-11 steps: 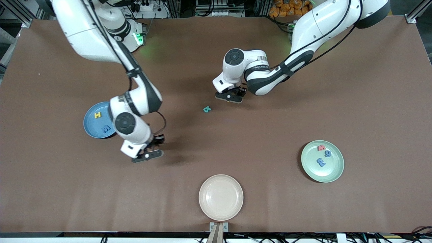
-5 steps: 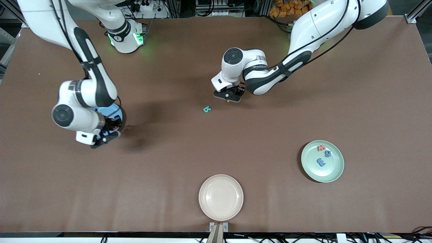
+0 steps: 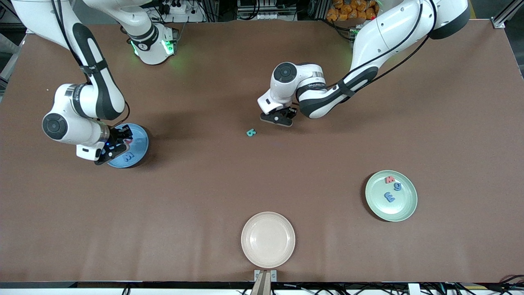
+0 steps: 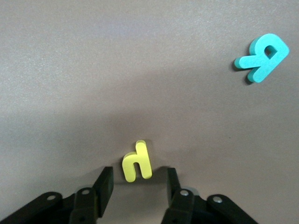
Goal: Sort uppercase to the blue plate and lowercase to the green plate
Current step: 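Place the pink Q on the blue plate with the right gripper, then move the right gripper back toward the remaining letters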
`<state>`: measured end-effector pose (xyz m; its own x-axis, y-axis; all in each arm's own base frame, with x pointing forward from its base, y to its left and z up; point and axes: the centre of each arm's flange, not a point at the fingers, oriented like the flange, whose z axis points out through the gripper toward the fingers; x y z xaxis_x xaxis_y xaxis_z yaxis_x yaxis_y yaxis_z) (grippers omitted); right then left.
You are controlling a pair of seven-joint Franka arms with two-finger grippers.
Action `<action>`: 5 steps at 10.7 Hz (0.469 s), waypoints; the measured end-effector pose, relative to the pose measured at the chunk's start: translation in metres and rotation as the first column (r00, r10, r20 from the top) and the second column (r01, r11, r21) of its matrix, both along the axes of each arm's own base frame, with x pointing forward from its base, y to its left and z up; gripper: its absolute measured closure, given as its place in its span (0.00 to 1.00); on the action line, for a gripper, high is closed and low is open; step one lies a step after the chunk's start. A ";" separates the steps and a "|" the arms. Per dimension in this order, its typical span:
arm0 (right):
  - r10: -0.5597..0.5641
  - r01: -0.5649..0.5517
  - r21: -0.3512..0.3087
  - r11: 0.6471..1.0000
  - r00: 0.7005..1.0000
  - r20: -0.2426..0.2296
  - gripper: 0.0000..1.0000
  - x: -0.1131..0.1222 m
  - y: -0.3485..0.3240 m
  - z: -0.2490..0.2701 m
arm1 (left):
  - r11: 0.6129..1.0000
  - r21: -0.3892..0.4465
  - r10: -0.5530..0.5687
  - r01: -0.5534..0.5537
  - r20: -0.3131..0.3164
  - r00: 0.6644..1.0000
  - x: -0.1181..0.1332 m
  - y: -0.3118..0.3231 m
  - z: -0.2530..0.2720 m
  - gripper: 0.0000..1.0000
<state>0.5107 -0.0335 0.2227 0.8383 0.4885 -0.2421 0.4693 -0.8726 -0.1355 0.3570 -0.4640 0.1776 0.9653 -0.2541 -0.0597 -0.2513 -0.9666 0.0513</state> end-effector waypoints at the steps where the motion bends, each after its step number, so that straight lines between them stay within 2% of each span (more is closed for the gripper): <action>1: -0.002 0.002 0.000 1.000 1.000 -0.007 0.48 -0.006 -0.002 -0.006 | 1.000 0.000 0.001 -0.001 -0.001 1.000 0.000 0.000 0.000 0.52; 2: -0.004 0.004 0.001 1.000 1.000 -0.009 0.35 -0.008 -0.002 -0.008 | 1.000 -0.001 0.002 -0.002 -0.001 1.000 0.001 0.000 0.000 0.57; 3: -0.019 0.019 0.012 1.000 1.000 -0.005 0.27 -0.007 0.000 -0.007 | 1.000 -0.001 0.004 -0.004 0.000 1.000 0.002 0.000 0.000 0.59; 5: -0.092 0.092 0.032 0.995 0.996 0.007 0.28 -0.001 0.025 0.002 | 1.000 0.000 0.010 -0.010 0.002 1.000 0.005 0.002 -0.001 0.58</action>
